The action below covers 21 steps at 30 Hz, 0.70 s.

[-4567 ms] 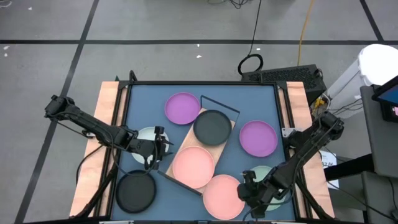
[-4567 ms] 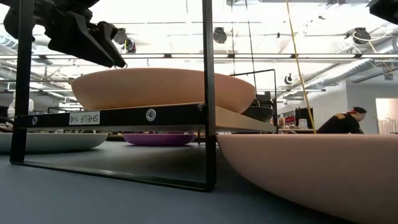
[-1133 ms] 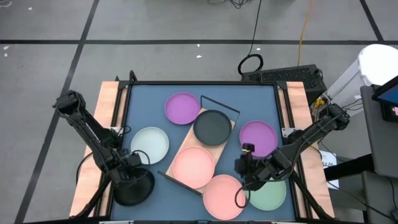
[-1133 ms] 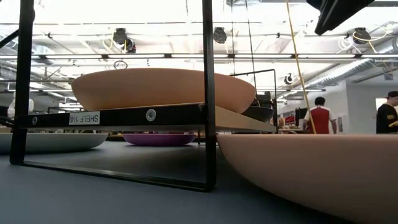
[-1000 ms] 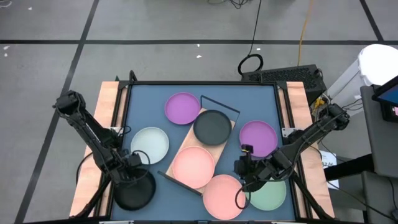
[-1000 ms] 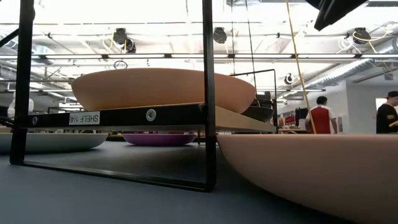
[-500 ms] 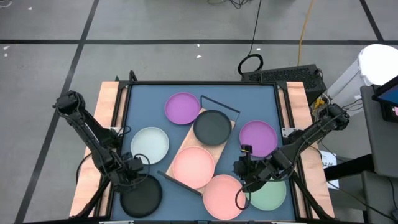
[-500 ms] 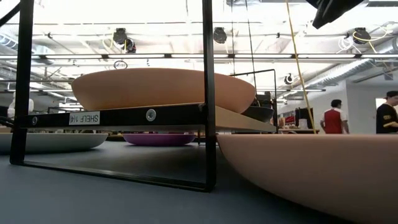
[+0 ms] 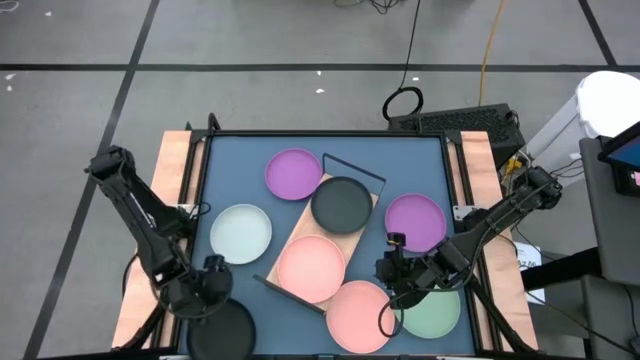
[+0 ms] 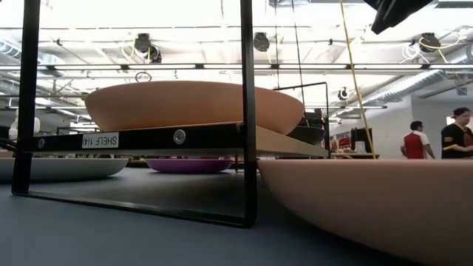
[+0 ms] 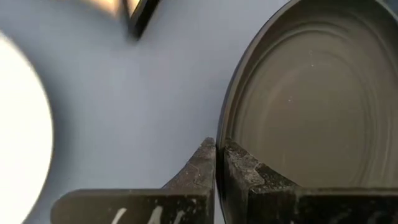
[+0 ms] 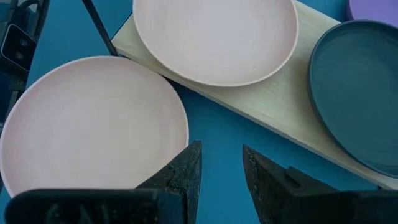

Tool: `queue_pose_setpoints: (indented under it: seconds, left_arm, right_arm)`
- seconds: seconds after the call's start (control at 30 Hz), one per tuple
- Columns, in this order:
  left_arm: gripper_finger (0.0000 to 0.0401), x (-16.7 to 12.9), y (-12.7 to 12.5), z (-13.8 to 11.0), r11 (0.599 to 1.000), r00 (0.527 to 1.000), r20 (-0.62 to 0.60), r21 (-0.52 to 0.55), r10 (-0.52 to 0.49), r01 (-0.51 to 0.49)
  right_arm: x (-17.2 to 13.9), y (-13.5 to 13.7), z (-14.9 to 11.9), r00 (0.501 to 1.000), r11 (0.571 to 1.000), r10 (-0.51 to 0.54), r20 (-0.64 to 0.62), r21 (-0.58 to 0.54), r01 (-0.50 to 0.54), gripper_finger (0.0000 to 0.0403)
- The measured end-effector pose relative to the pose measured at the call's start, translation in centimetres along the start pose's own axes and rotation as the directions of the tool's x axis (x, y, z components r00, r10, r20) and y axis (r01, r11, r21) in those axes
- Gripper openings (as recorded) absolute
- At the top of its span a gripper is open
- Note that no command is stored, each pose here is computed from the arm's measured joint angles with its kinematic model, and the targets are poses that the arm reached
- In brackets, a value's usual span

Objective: Place and stack plates onto a shelf
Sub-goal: Stack the black plate on top of the black plate on the shelf

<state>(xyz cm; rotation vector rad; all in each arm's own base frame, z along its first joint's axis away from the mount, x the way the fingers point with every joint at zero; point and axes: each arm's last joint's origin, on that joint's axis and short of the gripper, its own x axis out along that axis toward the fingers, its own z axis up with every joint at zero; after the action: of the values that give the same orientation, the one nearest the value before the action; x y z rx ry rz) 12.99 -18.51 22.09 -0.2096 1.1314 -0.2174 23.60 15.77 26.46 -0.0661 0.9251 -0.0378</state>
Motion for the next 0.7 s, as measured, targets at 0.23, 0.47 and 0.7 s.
queue_pose_setpoints:
  seconds: [0.23, 0.47, 0.7]
  left_arm:
    - [0.0011, -4.1, -1.9, 4.0, 0.993, 0.978, 0.207, 0.109, 0.016, -0.040]
    - [0.0011, -8.8, -2.6, 8.4, 0.979, 0.929, 0.370, 0.195, -0.017, -0.060]
    - [0.0011, -12.7, -1.6, 12.1, 0.958, 0.849, 0.528, 0.226, 0.031, -0.176]
  right_arm:
    - [0.0, 0.0, 0.0, 1.000, 1.000, 0.000, 0.000, -0.018, 0.000, 0.0102]
    - [0.4, -0.1, -0.5, 1.000, 1.000, -0.008, -0.016, -0.025, 0.008, 0.0102]
    - [1.6, -0.4, -2.2, 0.997, 0.998, -0.035, -0.065, -0.048, 0.032, 0.0102]
